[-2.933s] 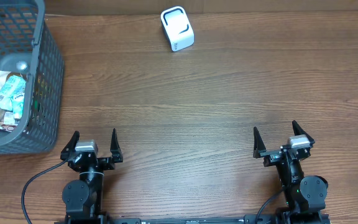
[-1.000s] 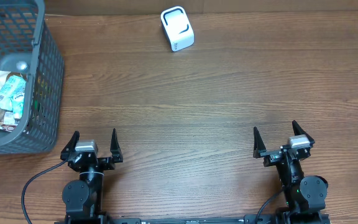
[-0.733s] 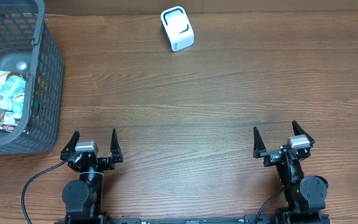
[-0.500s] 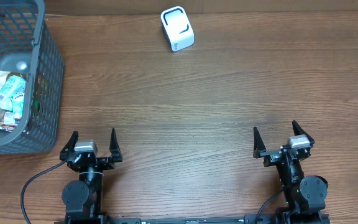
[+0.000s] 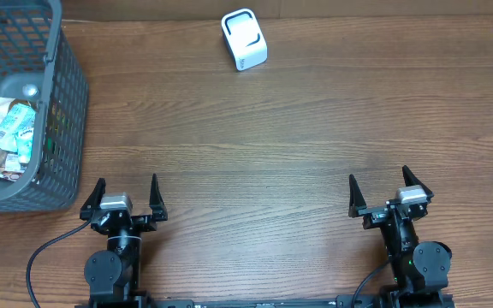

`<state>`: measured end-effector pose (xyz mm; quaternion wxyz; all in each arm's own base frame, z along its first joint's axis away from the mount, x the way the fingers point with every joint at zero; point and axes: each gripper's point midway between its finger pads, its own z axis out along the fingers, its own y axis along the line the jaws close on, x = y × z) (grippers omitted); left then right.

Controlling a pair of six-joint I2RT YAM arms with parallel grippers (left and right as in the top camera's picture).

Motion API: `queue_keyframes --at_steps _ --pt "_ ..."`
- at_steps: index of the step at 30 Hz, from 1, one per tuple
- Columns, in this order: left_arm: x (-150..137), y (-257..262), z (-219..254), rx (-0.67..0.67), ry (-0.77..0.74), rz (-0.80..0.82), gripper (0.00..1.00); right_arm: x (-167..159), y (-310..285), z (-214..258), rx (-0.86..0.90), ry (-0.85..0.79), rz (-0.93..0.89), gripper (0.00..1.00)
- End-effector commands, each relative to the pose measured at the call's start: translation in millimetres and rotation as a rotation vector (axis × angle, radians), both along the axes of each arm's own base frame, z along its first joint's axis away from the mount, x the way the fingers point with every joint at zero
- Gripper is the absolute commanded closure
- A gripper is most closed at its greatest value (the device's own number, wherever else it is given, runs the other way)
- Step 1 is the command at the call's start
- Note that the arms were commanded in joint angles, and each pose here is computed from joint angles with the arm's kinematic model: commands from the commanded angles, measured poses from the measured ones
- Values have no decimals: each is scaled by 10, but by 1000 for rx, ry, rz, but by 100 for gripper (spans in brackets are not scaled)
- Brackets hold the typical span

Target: Scan the item barcode

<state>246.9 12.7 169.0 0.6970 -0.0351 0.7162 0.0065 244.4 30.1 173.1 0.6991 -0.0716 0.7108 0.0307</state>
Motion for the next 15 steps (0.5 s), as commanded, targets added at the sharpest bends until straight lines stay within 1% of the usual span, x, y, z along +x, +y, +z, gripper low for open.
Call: queue_keyframes --at_steps 1,15 --pt "-6 28 26 30 -14 14 1 4 -17 -28 -1 0 -9 0" --pt "-10 72 118 32 -51 40 1 4 -17 -28 -1 0 -9 0"
